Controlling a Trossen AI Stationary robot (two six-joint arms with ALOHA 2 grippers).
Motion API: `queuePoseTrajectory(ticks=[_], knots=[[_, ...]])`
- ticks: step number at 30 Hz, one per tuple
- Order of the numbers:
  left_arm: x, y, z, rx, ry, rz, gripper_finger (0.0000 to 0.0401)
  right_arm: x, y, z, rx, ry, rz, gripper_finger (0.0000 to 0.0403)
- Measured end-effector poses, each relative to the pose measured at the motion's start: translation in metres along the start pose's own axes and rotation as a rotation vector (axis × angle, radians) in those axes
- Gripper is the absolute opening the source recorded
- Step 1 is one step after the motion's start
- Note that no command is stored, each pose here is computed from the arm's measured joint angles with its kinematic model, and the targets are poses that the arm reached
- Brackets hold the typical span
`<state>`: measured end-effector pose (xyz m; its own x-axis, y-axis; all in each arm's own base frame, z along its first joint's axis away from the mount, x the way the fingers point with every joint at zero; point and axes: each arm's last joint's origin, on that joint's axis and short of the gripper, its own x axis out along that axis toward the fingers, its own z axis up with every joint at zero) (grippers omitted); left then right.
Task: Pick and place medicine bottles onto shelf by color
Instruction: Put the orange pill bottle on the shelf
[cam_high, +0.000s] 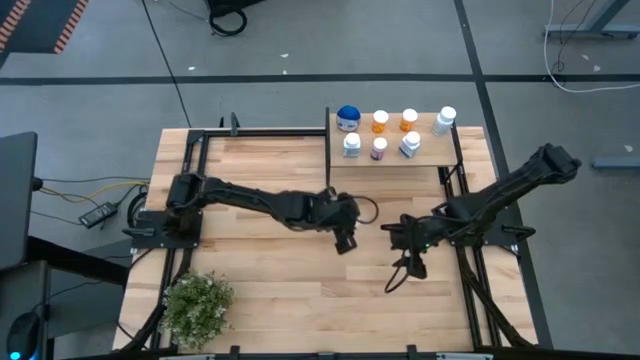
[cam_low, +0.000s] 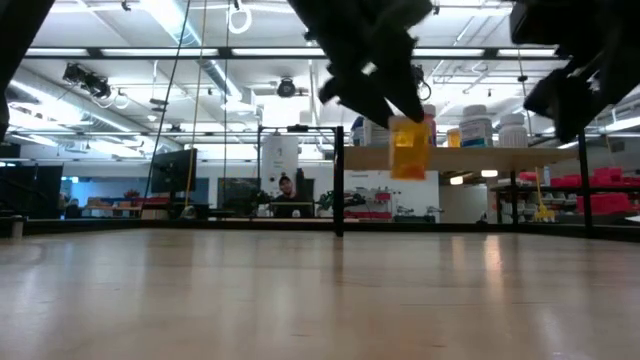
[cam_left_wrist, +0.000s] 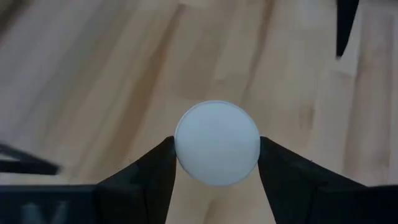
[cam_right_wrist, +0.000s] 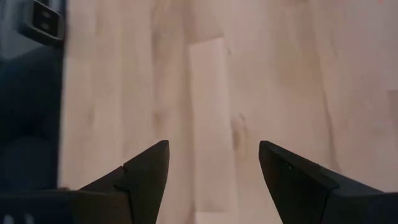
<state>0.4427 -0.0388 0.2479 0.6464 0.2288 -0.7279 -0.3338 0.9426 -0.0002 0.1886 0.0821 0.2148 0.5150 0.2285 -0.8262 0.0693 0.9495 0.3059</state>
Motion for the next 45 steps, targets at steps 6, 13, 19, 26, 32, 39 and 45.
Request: queuePoseTrajectory(ticks=[6,13,19,26,32,39,45], knots=[[0.035,-0.016,-0.011,0.008,-0.031,-0.024,0.0221,-0.01,0.011,-0.008,0.015,-0.03,0.031,0.0257],[0.048,-0.022,-0.006,-0.026,-0.13,-0.055,0.0211,-0.01,0.019,-0.014,0.019,-0.019,0.033,0.0257],[0.065,-0.025,-0.015,-0.028,-0.112,-0.058,0.0223,-0.01,0.019,-0.016,0.016,-0.013,0.03,0.0257],[0.082,-0.028,-0.025,-0.038,-0.081,-0.078,0.0217,-0.01,0.019,-0.016,0.012,-0.014,0.013,0.0257],[0.084,-0.028,-0.027,-0.036,-0.074,-0.076,0.0223,-0.01,0.018,-0.016,0.001,-0.019,0.0,0.0257],[0.085,-0.026,-0.029,-0.088,-0.057,-0.067,0.0251,-0.01,0.017,-0.016,-0.022,-0.041,-0.029,0.0257],[0.085,-0.026,-0.029,-0.085,-0.057,-0.065,0.0294,-0.01,0.017,-0.015,-0.023,-0.051,-0.041,0.0257]])
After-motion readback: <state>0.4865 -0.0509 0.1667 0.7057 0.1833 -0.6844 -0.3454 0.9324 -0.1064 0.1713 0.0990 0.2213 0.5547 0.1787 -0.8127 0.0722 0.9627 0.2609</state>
